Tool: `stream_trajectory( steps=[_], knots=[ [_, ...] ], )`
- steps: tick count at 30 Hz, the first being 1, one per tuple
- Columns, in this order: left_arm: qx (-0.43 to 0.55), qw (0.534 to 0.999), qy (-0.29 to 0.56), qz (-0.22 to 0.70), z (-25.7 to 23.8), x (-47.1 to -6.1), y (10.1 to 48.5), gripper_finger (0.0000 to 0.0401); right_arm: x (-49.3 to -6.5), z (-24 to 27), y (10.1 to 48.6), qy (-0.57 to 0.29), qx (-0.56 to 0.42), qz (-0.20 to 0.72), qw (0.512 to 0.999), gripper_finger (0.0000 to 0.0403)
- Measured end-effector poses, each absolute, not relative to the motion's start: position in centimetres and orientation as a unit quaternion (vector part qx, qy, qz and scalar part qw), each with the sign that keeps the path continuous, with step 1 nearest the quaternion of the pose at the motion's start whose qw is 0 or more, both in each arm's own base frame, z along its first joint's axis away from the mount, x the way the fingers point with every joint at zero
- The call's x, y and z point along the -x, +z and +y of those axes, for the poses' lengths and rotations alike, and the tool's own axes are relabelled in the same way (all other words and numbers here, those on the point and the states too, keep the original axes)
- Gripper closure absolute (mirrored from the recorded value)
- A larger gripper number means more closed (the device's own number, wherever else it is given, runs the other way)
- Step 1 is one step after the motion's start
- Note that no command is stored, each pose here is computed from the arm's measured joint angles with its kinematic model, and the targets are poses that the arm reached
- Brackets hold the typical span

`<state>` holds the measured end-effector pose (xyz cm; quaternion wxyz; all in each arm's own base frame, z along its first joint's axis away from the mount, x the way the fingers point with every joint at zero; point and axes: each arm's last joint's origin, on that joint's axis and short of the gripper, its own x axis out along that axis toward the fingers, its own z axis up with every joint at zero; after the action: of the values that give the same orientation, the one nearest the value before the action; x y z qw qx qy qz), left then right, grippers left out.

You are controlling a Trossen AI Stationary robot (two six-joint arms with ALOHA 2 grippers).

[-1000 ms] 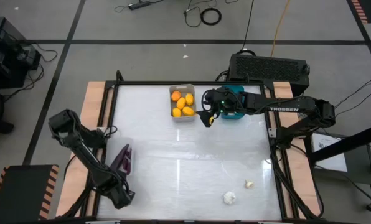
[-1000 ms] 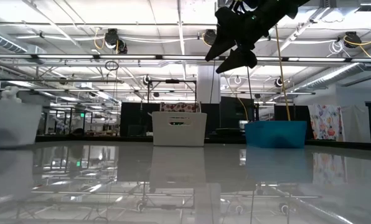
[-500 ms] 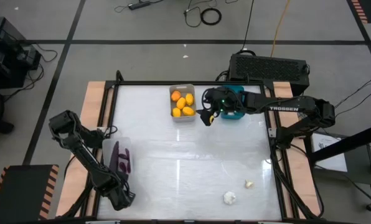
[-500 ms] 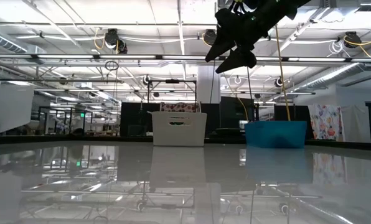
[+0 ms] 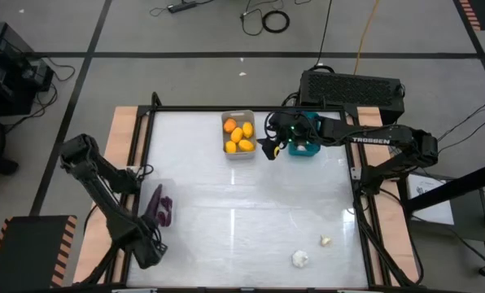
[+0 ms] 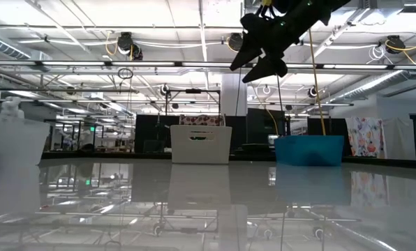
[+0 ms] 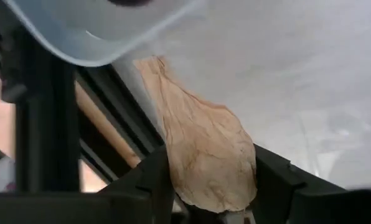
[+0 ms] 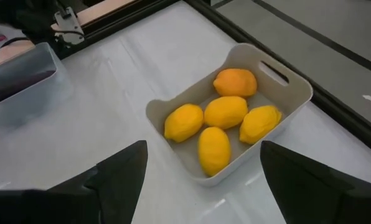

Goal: Sort produce into baskets
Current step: Put the white garlic into the blue bin

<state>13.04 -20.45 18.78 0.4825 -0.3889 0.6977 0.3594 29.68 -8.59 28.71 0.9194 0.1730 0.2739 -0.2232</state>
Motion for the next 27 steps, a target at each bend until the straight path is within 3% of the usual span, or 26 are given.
stream_trajectory(
  steps=[8, 13, 18, 27],
  knots=[
    [0.418, 0.6, 0.205, 0.651, -17.9, -13.0, 25.3, 0.0236, -29.8, -9.1, 29.2, -0.228, -0.174, 0.246, 0.926, 0.0099],
    [0.43, 0.7, 0.198, 0.535, -14.1, -13.7, 27.8, 0.0236, -29.9, -9.1, 29.2, -0.229, -0.182, 0.244, 0.925, 0.0099],
    [0.36, 0.778, 0.223, 0.464, -10.0, -15.1, 28.7, 0.0235, -29.7, -8.4, 28.6, -0.234, -0.218, 0.267, 0.909, 0.0099],
    [0.181, 0.848, 0.234, 0.439, -2.8, -20.6, 28.2, 0.0235, -28.3, -6.0, 26.7, -0.269, -0.305, 0.375, 0.833, 0.0099]
  ],
)
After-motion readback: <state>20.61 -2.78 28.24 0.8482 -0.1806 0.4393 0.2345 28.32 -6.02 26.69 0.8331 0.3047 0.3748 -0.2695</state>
